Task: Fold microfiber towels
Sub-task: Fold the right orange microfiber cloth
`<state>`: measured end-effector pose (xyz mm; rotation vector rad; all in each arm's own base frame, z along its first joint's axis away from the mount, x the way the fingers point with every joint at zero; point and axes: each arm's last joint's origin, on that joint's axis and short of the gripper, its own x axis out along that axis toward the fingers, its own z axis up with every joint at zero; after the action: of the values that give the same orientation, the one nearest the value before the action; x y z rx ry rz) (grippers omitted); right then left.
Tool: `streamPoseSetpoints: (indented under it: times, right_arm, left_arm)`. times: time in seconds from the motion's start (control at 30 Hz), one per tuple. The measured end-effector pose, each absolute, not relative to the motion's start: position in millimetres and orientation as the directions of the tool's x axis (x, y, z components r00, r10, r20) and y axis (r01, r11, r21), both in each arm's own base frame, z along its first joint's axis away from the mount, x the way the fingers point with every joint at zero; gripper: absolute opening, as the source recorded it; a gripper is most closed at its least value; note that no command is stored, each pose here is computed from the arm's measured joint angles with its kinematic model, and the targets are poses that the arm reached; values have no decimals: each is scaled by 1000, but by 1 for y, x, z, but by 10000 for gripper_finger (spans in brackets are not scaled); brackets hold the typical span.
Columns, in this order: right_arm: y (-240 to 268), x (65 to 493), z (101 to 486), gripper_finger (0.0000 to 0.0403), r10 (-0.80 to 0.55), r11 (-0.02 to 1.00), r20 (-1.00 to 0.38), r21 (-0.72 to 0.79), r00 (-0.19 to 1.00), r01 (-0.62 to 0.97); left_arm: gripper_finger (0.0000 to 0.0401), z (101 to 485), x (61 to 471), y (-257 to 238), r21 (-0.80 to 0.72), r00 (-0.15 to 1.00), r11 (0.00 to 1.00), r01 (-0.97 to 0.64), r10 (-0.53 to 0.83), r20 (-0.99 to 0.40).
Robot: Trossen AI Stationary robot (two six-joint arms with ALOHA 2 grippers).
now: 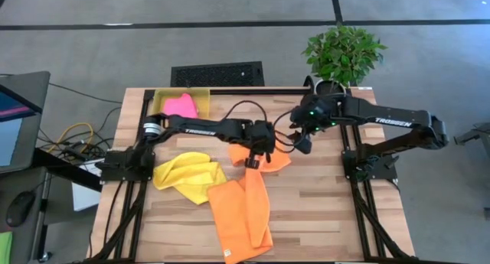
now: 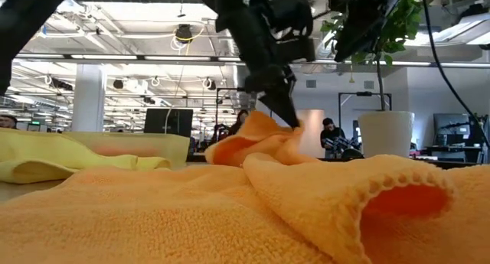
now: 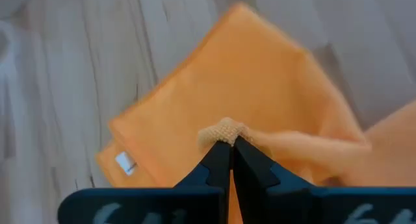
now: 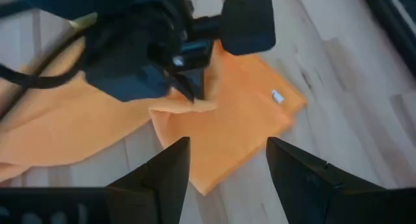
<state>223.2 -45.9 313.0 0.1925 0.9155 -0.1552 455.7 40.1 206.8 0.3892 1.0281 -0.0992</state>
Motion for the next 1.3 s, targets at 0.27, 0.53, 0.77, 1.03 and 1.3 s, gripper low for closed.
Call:
streamPoseSetpoints:
  times: [0.27,0.53,0.77,1.03,1.3]
  right_arm:
    - [-47,218,314,225,-69,965,-804,95,590,243]
    - [-47,211,316,225,-76,963,-815,89,575,253]
    - [-47,210,317,225,-78,963,-811,89,580,254]
    - [-46,210,317,225,-78,963,-811,89,579,254]
    - [-46,210,317,225,-78,963,-811,89,579,254]
  left_arm:
    - [0,197,490,50,314,550,868,386,56,-833]
    - [0,184,509,51,297,556,848,439,3,-831]
    - [0,184,509,50,274,550,858,434,-12,-835]
    - [39,184,509,50,263,550,871,416,-11,-835]
    - [115,184,510,49,238,565,903,358,-7,-825]
